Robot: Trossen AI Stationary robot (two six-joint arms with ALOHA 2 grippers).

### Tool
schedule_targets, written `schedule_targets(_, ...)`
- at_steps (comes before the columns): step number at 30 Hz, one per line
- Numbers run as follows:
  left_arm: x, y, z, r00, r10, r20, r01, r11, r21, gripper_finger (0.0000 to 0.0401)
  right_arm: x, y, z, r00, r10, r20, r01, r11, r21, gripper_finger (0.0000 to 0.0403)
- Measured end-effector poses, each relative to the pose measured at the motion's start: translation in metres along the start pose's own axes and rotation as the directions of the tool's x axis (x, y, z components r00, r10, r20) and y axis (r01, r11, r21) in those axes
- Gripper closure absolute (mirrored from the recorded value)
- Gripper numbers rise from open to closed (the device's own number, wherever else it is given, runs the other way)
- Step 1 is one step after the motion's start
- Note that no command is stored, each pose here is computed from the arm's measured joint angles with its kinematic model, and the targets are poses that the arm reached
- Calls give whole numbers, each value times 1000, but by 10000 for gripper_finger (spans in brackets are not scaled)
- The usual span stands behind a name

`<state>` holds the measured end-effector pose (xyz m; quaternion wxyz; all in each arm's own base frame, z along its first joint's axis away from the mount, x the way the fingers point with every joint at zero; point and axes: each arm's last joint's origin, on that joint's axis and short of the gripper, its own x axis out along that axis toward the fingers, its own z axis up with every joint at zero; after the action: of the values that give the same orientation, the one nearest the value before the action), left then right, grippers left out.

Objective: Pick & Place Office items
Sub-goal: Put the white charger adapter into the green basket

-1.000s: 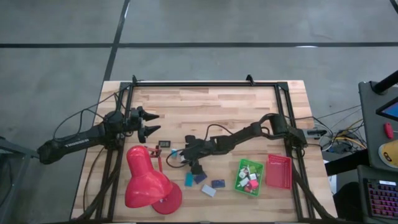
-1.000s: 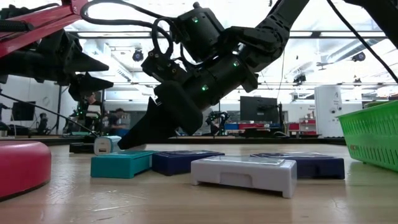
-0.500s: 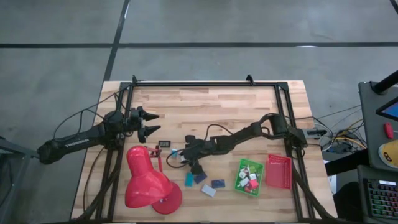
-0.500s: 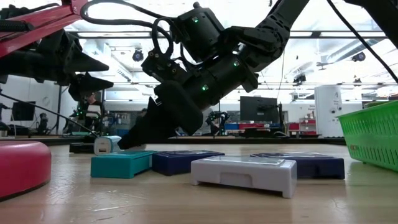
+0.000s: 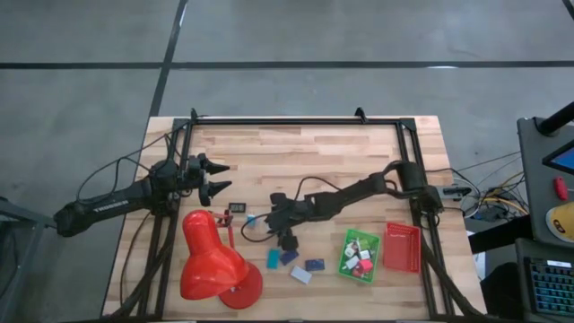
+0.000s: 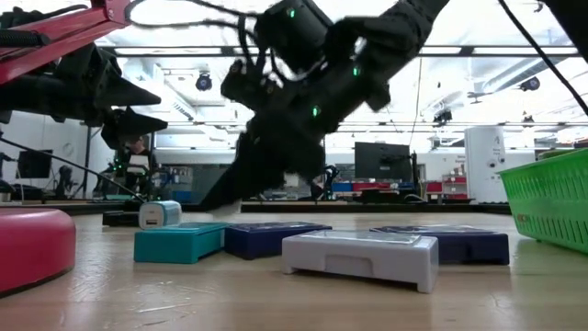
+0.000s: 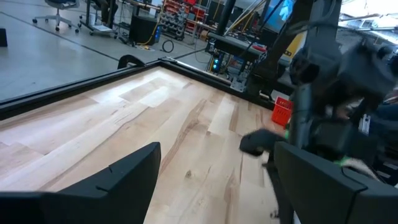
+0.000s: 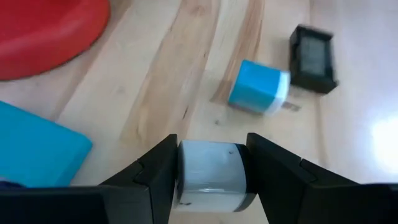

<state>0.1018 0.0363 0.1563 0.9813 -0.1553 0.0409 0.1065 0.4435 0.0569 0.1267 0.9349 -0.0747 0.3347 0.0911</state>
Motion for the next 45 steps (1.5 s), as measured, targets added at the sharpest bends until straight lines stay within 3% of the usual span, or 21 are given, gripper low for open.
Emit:
schedule_targets(8,0,0,0,1000,0,0,0,1000,0,81,-46,-2,27,1000,-2,-21,1,1000,-26,227)
schedule_targets(14,0,0,0,1000,0,0,0,1000,0,81,-90,-3,38,994,9,-109,-11,1000,-18,227)
schedule_targets(19,0,0,0,1000,0,0,0,1000,0,81,-126,-2,40,979,21,-204,-4,996,84,227)
schedule_targets(24,0,0,0,1000,1,-2,-1,1000,-1,81,-158,4,31,929,56,-366,17,981,195,227)
schedule_targets(39,0,0,0,1000,1,-1,-1,1000,0,81,-202,67,15,801,140,-583,60,949,310,227)
schedule_targets(45,0,0,0,1000,0,-1,0,1000,0,81,-202,105,7,773,155,-615,1,970,245,227)
